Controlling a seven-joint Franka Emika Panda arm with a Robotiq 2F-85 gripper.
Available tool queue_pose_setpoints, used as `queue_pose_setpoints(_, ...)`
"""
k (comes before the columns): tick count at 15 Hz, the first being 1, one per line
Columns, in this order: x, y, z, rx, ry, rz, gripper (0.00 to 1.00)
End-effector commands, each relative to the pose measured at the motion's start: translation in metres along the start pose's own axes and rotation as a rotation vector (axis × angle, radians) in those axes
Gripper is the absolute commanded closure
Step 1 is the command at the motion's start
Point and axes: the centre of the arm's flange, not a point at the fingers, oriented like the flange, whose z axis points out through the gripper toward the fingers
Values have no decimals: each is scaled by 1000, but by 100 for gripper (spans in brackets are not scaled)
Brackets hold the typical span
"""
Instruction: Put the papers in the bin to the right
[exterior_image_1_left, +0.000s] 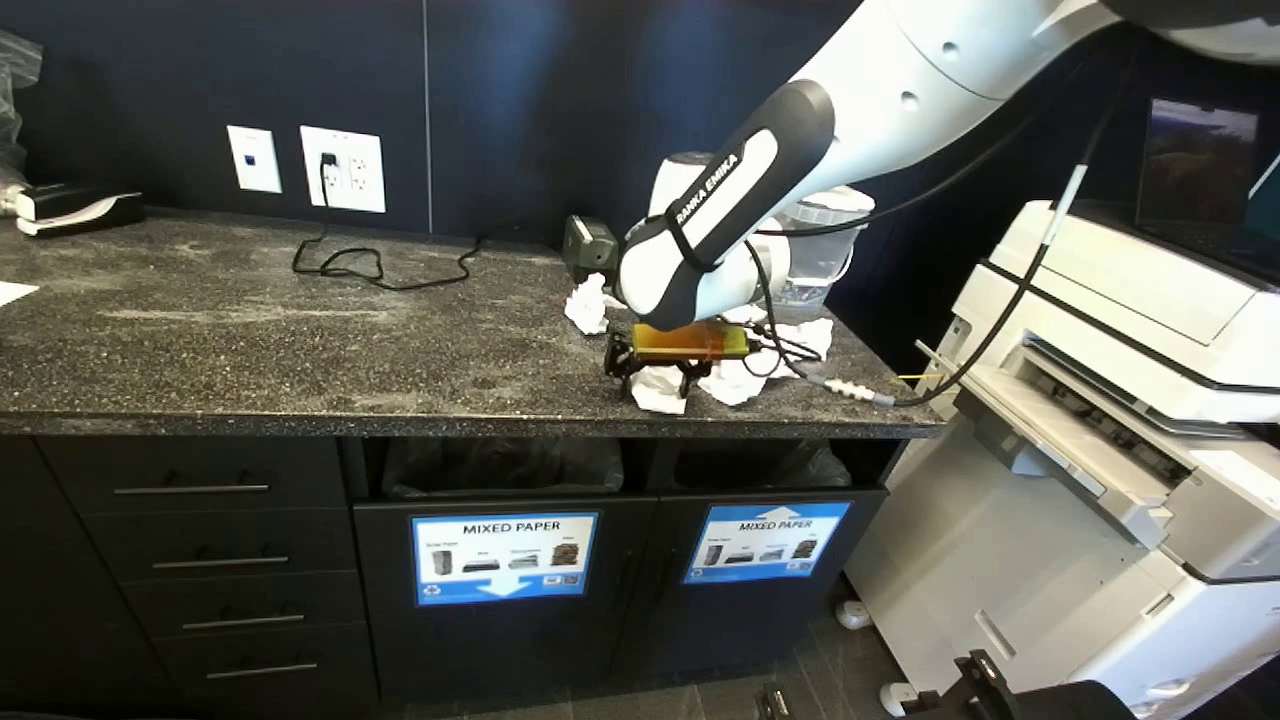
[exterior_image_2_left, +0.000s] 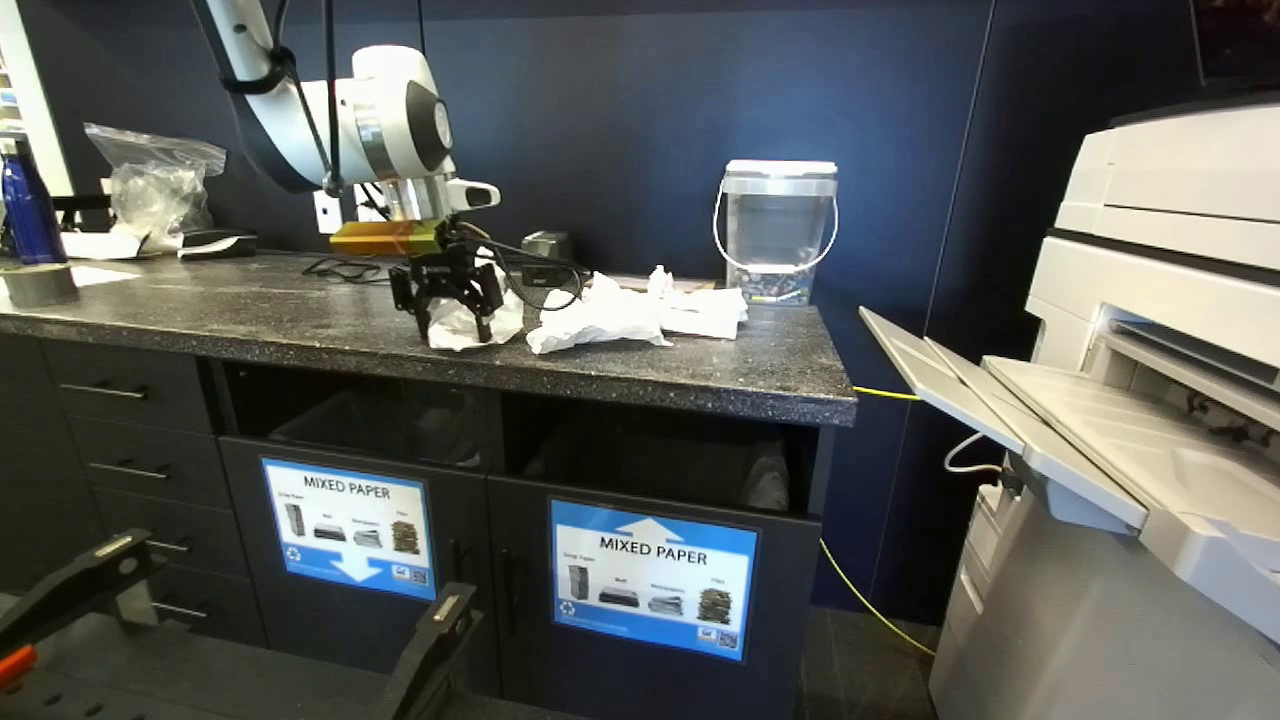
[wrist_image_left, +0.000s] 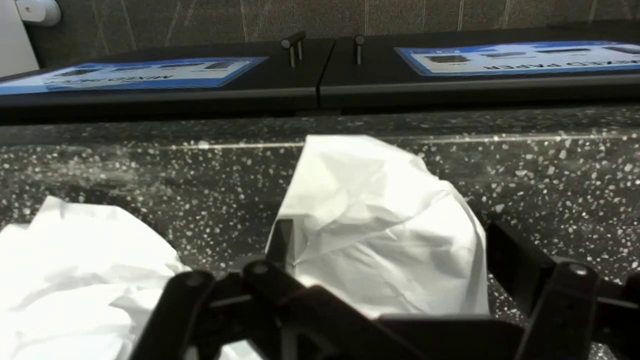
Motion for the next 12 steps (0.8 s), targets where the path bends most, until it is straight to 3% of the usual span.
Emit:
queue_pose_setpoints(1, 13, 1, 5, 0, 19, 15, 27)
queue_pose_setpoints(2, 13, 3, 5, -3, 19, 15, 30)
queue_pose_setpoints(8, 13, 1, -4, -10, -5, -18, 77)
queue_pose_setpoints(12, 2, -1, -12, -20, -45, -71, 88)
